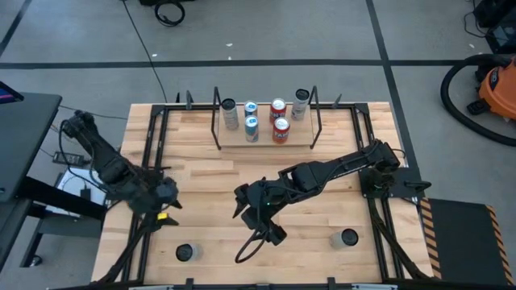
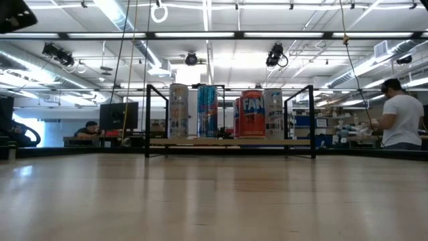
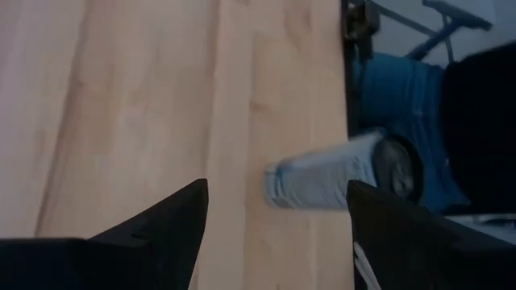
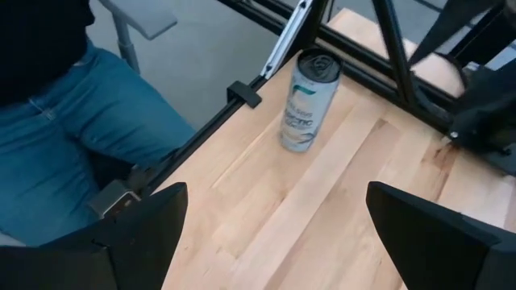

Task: Place canned beverage on shelf
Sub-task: Put the white blue soda can aligned with the other white blue soda can

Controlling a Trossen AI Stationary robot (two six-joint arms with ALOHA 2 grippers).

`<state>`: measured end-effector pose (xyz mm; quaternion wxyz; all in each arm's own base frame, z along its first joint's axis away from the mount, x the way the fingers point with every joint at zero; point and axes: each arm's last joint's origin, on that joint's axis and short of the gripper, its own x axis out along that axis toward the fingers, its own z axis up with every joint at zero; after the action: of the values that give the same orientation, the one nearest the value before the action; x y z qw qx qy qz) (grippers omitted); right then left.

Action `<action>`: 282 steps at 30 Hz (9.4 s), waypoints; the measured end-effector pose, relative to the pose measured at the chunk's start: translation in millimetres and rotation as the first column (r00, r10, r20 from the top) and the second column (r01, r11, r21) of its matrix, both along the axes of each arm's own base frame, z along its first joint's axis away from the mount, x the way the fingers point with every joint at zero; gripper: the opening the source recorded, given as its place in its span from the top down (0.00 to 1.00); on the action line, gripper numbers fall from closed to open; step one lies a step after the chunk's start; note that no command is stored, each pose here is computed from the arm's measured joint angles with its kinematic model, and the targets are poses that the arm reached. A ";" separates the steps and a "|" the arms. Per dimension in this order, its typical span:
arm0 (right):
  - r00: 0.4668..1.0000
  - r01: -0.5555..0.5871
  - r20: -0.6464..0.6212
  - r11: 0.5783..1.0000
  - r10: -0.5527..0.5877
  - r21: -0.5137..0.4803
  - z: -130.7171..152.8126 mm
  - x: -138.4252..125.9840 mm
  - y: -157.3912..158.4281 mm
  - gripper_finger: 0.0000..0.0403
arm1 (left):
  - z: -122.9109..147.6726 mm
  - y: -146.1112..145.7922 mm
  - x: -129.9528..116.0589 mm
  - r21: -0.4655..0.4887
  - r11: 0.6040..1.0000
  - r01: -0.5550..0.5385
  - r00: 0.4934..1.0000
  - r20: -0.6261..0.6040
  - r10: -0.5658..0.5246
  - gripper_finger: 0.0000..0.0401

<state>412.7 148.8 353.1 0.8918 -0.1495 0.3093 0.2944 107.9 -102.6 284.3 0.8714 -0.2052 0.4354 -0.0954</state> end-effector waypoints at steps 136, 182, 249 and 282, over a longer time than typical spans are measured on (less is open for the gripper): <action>0.967 -0.012 0.253 0.988 -0.029 0.157 -76.5 26.6 -2.8 0.03 | -159.6 -155.6 47.6 0.354 0.869 -0.346 0.893 0.410 0.188 0.35; 0.959 -0.254 0.191 0.932 0.209 0.259 -66.5 10.6 6.7 0.03 | -101.1 -121.8 145.4 0.387 0.914 0.120 0.793 0.516 -0.323 0.35; 0.987 -0.017 0.162 0.972 -0.022 0.234 -67.1 -2.7 48.4 0.33 | -83.2 -91.2 172.7 0.354 0.925 0.136 0.718 0.609 -0.338 0.34; 0.967 0.139 0.188 0.976 -0.170 0.166 -62.4 -14.2 66.4 0.34 | -78.5 -88.7 173.1 0.383 0.917 0.111 0.696 0.628 -0.347 0.29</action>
<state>398.4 215.2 290.7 0.9475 -0.0857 0.2048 0.2299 280.9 -191.2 205.8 0.9715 0.0431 0.1148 -0.2027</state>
